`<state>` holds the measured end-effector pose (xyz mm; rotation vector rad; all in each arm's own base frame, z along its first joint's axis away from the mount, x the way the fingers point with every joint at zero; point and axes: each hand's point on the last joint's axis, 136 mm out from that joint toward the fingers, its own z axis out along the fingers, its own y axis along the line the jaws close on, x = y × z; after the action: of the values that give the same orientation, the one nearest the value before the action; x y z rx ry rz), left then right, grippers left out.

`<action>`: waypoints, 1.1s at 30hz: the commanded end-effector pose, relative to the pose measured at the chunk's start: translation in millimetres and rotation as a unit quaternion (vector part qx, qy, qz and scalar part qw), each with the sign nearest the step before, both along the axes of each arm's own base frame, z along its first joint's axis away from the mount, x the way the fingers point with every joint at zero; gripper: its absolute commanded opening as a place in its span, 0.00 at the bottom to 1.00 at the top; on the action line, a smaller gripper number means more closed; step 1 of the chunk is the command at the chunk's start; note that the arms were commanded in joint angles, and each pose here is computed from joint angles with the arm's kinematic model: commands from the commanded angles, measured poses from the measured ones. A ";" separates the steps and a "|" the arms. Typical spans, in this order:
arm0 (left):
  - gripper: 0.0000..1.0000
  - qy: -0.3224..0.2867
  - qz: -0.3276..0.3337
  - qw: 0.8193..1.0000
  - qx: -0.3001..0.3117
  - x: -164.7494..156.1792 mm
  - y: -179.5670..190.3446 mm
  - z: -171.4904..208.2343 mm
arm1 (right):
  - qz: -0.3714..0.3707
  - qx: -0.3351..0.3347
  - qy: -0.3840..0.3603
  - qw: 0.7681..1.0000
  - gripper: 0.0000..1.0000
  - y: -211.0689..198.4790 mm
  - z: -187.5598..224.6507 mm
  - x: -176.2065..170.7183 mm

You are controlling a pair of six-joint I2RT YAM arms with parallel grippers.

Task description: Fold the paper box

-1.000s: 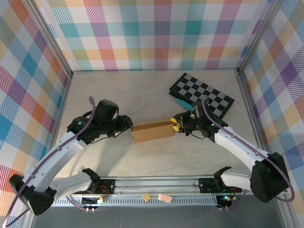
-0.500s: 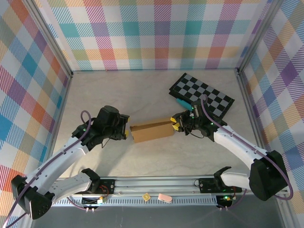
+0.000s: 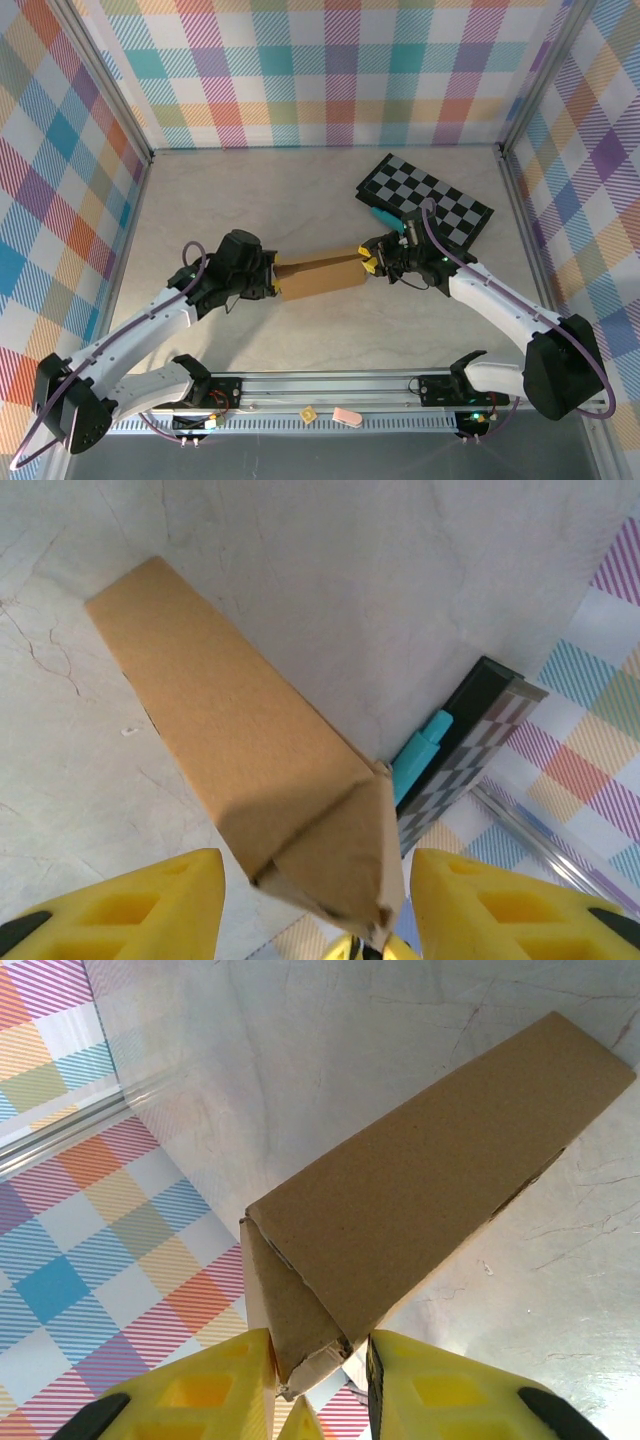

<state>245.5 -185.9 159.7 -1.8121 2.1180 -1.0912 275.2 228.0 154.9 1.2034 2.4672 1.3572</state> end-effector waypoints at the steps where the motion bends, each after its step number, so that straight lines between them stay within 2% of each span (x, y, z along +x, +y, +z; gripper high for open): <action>1: 0.48 -0.021 -0.002 1.000 -0.023 8.6 -11.2 6.7 | -0.007 -0.031 0.041 0.999 0.29 -10.0 -22.7 -8.0; 9: 0.37 -0.013 0.001 1.000 0.001 -2.1 2.2 -5.2 | -0.009 -0.035 0.043 0.998 0.28 -12.8 -24.3 -8.5; 19: 0.36 -0.023 0.009 1.000 0.018 -7.7 14.7 -7.4 | -0.008 -0.039 0.048 0.998 0.27 -14.3 -27.4 -8.8; 25: 0.37 -0.032 0.003 0.999 0.022 -5.5 14.0 -7.0 | -0.009 -0.043 0.050 0.998 0.30 -16.4 -29.1 -9.2; 29: 0.32 -0.032 0.002 0.999 0.027 -7.0 16.5 -6.9 | -0.009 -0.044 0.048 0.998 0.30 -17.0 -29.0 -8.4; 33: 0.22 -0.035 0.002 0.999 0.028 -8.6 18.3 -6.4 | -0.009 -0.048 0.050 0.998 0.28 -17.7 -31.2 -8.4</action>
<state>243.4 -178.6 162.3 -1.7234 2.0825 -1.1402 273.7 227.7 153.4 1.1953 2.4853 1.3601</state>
